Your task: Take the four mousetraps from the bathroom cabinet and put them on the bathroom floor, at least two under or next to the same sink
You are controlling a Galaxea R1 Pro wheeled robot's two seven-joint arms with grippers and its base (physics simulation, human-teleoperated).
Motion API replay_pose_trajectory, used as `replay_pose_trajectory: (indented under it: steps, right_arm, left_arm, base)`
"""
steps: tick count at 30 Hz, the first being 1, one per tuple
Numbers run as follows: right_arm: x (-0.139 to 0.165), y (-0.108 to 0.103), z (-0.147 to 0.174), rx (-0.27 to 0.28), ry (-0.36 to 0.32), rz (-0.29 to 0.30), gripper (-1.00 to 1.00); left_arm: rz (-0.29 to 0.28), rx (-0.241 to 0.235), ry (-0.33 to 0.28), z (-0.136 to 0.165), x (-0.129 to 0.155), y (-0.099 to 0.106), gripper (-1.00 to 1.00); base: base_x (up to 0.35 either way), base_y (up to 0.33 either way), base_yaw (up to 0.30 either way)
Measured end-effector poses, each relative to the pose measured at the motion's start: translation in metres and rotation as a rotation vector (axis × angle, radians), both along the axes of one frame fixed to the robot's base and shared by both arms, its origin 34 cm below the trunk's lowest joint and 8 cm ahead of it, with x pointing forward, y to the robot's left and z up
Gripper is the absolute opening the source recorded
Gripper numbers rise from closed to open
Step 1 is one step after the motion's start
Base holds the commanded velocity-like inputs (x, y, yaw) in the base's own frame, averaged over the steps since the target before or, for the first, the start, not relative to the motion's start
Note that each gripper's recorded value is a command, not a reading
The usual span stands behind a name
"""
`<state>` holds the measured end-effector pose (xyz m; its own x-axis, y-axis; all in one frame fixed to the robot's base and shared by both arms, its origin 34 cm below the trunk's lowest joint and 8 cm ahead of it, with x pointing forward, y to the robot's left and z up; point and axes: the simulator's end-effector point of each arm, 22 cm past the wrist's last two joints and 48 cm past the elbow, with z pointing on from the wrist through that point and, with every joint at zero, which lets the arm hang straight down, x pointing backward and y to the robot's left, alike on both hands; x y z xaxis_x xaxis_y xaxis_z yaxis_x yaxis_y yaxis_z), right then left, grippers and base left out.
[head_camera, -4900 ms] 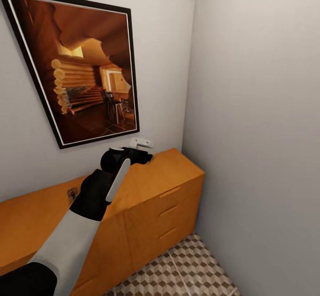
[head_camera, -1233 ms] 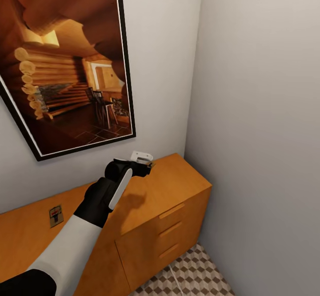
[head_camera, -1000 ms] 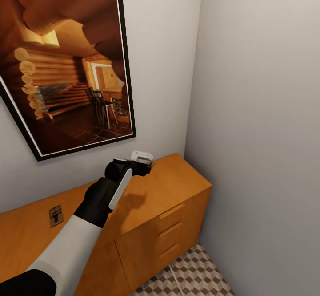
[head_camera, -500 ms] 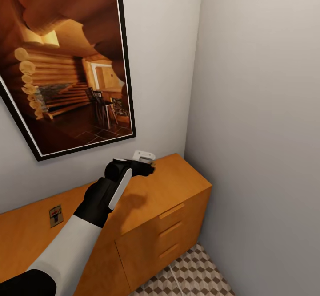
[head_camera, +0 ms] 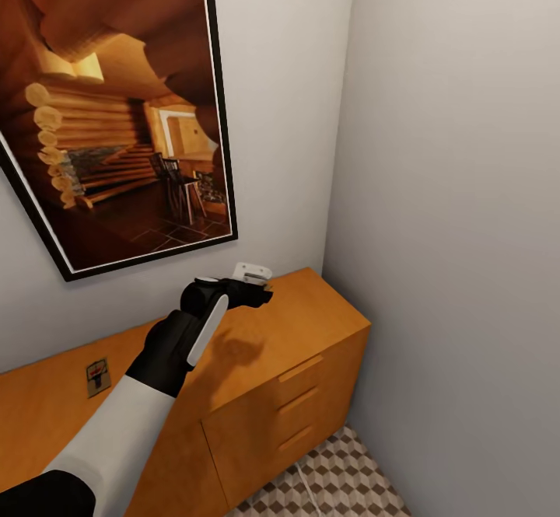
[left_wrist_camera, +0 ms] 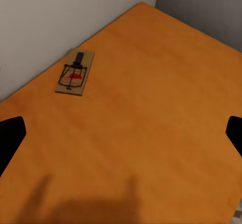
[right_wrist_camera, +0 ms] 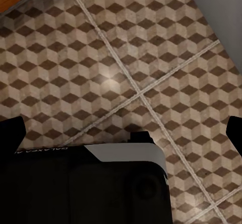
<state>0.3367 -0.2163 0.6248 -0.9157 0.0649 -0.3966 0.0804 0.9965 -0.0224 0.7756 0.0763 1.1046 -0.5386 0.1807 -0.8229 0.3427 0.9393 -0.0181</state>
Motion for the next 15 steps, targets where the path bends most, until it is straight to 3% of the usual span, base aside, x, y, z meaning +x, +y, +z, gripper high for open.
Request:
replay_pose_trajectory:
  steps: [15]
  right_arm:
    - [0.0, -0.0003, 0.0, -0.001, 0.0, 0.0, 1.0]
  left_arm:
    - [0.002, 0.003, 0.001, -0.0011, 0.0006, 0.0028, 1.0]
  base:
    - [0.0, 0.0, 0.0]
